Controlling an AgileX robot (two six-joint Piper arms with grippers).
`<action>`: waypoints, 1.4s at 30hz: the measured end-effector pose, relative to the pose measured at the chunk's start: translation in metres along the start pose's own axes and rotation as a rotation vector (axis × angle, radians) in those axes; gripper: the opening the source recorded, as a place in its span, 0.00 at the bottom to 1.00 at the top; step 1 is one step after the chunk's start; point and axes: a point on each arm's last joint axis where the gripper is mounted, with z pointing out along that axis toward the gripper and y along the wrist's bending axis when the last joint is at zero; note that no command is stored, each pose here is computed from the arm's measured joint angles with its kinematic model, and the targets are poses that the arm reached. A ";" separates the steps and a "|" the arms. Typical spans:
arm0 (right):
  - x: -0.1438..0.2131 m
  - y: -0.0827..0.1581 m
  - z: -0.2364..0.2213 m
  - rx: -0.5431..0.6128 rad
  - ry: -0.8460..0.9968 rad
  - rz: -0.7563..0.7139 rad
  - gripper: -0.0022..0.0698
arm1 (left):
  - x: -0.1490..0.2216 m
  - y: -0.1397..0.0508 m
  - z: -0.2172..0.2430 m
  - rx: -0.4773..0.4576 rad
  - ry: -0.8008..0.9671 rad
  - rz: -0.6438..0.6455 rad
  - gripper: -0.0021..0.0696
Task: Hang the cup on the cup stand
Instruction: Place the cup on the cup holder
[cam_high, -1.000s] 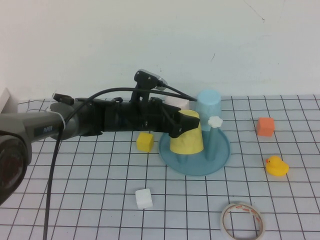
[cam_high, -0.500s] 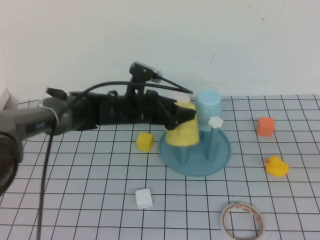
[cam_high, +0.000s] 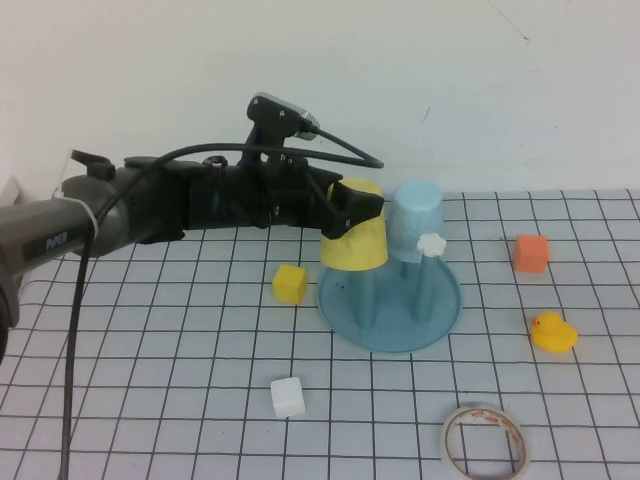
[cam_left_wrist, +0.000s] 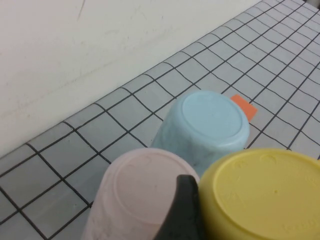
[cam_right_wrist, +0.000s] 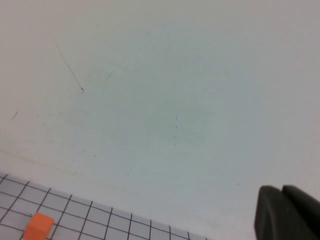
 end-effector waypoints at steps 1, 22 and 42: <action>0.000 0.000 0.000 0.000 0.000 0.000 0.03 | 0.001 0.001 0.000 -0.003 0.000 -0.004 0.80; 0.000 0.000 0.000 0.000 0.000 0.000 0.03 | 0.035 0.009 0.024 0.035 0.037 -0.128 0.83; 0.000 0.000 0.000 -0.001 -0.001 0.000 0.03 | -0.043 -0.028 -0.021 -0.147 -0.030 0.289 0.58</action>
